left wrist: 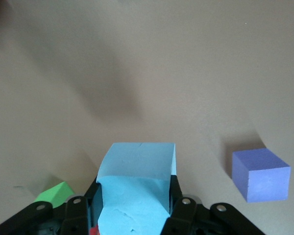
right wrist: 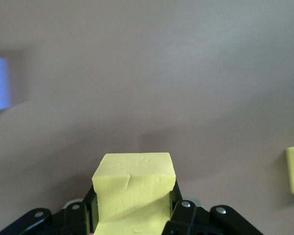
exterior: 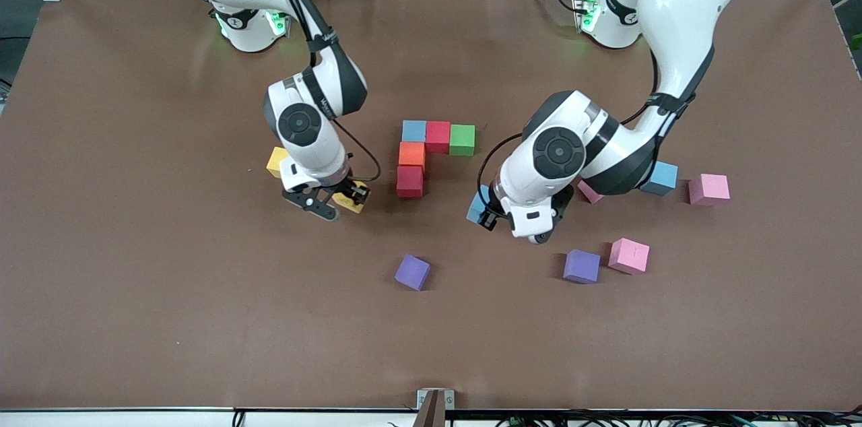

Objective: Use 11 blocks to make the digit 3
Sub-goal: 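Release the red block and grasp the yellow block with the right gripper, then place cyan by red with the left gripper while the right gripper holds yellow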

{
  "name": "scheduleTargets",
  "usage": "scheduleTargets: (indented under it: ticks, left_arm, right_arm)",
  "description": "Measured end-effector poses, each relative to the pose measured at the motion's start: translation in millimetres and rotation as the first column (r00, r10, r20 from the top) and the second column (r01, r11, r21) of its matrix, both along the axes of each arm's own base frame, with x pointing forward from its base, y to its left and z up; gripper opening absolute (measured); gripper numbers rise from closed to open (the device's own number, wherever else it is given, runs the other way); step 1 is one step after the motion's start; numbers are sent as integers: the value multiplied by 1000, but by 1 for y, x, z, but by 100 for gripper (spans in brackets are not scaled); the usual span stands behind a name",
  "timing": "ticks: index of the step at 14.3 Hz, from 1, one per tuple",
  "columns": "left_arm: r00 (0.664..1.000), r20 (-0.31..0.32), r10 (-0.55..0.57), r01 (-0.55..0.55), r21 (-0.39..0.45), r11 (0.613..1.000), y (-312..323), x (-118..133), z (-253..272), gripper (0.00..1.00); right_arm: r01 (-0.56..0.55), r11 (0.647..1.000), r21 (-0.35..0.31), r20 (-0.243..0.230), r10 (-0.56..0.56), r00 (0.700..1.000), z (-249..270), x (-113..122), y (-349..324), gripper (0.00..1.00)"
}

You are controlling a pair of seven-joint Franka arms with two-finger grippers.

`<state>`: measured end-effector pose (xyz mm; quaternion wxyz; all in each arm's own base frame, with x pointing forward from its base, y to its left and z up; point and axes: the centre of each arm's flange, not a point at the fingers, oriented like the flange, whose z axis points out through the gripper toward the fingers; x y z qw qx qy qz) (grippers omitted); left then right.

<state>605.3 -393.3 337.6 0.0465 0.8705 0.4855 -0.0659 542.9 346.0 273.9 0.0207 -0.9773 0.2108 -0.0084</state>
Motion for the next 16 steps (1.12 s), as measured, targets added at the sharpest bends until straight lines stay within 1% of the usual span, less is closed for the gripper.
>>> scheduleTargets:
  ticks: [1, 3, 4, 6, 9, 11, 14, 16]
  left_arm:
    - [1000, 7, 20, -20, 10, 1000, -6, 1, -2, 55]
    - [999, 12, 46, -47, 38, 998, -23, -7, -11, 55]
    - [998, 11, 58, -59, 51, 997, -31, -12, -16, 55]
    - [993, -5, 117, -116, 68, 991, -42, -20, -27, 55]
    - [981, -14, 193, -192, 69, 979, -43, -18, -38, 55]
    - [974, -12, 227, -225, 68, 972, -36, -12, -39, 55]
    - [958, -14, 287, -285, 70, 956, -26, -4, -38, 55]
    - [949, -20, 316, -314, 73, 947, -25, -4, -39, 55]
  right_arm:
    - [-42, 999, 13, 10, 42, 999, 9, 1, 16, 56]
    - [-148, 989, 28, 35, 147, 989, 17, 3, 40, 56]
    - [-192, 981, 27, 45, 191, 981, 17, 6, 47, 56]
    - [-281, 959, 19, 58, 280, 958, 14, 14, 55, 56]
    - [-359, 933, 1, 25, 359, 933, 16, 28, 58, 56]
    - [-390, 921, -5, 22, 390, 920, 25, 47, 42, 56]
    - [-421, 907, -13, 28, 421, 907, 30, 82, -13, 56]
    - [-442, 897, -18, 21, 443, 896, 27, 101, -53, 56]
